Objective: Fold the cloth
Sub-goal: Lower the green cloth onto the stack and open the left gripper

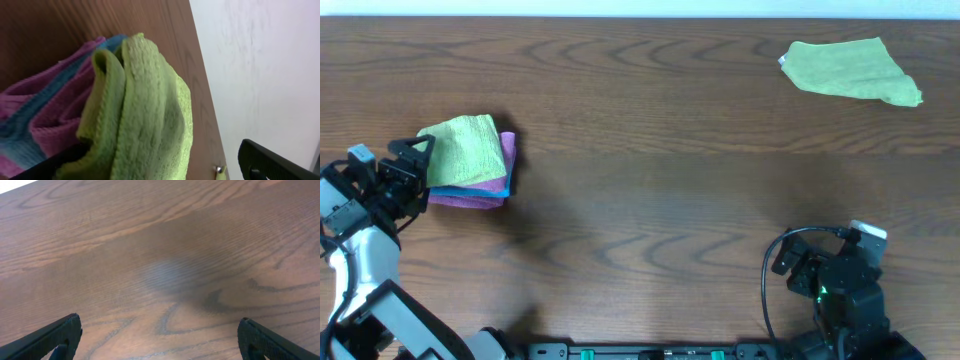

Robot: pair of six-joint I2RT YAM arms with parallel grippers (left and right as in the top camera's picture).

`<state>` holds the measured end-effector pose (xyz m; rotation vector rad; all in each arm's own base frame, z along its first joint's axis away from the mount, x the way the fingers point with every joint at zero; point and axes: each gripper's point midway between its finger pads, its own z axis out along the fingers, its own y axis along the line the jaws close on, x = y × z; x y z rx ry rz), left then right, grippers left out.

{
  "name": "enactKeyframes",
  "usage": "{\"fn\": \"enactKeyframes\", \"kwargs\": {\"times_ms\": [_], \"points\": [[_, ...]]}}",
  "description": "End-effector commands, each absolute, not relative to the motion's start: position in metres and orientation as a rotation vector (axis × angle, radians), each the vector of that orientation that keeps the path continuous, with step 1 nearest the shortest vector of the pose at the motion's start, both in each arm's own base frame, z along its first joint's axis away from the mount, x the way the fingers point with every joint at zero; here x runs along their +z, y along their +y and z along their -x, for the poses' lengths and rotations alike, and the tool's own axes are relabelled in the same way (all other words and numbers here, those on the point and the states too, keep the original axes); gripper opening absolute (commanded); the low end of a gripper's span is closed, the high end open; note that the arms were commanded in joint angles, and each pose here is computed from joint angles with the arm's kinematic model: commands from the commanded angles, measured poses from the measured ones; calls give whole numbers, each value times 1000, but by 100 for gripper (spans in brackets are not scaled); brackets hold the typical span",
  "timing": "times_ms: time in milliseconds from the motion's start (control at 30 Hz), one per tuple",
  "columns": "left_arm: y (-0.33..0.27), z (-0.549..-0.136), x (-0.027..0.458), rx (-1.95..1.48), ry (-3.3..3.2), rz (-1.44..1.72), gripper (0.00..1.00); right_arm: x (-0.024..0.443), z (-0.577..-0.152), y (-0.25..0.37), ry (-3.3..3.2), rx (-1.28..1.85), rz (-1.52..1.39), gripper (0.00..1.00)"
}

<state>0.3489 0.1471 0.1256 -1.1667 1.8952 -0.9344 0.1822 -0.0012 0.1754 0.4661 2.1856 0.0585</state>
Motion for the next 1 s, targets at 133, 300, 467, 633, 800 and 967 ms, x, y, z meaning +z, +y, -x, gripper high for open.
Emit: {"fn": "enactKeyframes", "kwargs": {"times_ms": [133,300,467,633,800,967], "points": [[159,-338,129,-965,1869,1218,95,175,-182,-5,2173,48,-498,99],[162,-329,136,-935,1869,1208,96,175,-182,-5,2173,48,-499,99],[165,-325,151,-885,1853,1170,96,175,-182,-5,2173,48,-499,99],[164,-324,156,-873,1850,1164,95,175,-182,-5,2173,48,-499,99],[163,-322,153,-874,1861,1167,95,175,-182,-5,2172,48,-499,99],[158,-317,146,-857,1908,1156,96,175,-182,-5,2173,48,-499,99]]}}
